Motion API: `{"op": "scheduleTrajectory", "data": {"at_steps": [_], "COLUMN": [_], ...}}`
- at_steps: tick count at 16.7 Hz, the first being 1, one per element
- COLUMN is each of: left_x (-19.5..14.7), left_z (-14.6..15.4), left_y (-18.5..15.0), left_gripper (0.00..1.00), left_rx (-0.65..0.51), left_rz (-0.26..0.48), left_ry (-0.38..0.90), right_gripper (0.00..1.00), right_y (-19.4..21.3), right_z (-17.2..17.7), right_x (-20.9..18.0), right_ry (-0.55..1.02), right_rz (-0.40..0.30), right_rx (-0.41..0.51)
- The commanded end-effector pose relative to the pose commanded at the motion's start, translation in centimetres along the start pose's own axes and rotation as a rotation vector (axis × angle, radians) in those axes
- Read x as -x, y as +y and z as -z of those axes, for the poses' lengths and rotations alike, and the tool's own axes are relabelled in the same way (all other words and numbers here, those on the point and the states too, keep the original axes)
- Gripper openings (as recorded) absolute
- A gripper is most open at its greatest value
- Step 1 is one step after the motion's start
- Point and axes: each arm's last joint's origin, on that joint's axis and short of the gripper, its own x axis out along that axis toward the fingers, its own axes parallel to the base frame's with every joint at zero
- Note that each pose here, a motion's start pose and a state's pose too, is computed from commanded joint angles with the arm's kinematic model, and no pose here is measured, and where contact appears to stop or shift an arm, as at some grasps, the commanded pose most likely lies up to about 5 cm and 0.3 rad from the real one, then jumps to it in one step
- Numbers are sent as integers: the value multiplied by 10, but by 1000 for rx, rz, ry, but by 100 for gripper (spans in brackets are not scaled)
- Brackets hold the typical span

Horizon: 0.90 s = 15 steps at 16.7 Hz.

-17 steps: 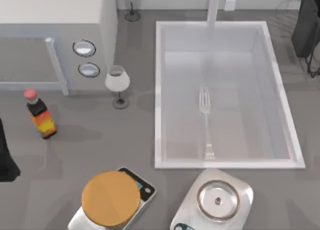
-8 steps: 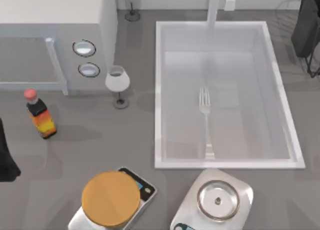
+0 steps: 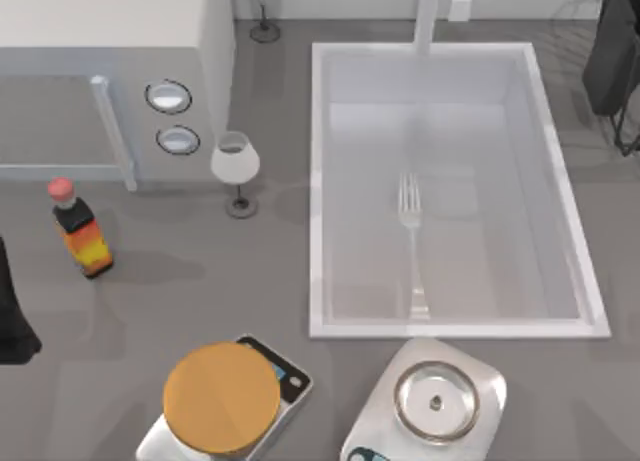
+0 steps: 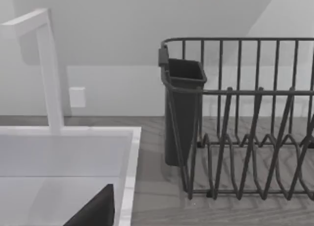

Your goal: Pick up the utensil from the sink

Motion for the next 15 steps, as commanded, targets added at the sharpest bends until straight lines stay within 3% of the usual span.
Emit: {"op": "scheduleTrajectory", "data": {"at_steps": [7,11,15], "left_x": [0,0,0], "left_z": [0,0,0], "left_y": [0,0,0], "left_gripper": [100,100,100], "left_rx": [0,0,0], "left_rz": [0,0,0], "left_ry": [0,0,0], "right_gripper": [100,100,100], "right_y": [4,13,32], "right_z": [-36,-84,-130], "right_x": [-5,-28,-82], "right_ry": [119,323,597], "right_rz": [-31,-71,-98], "right_rx": [-42,-101,-152]}}
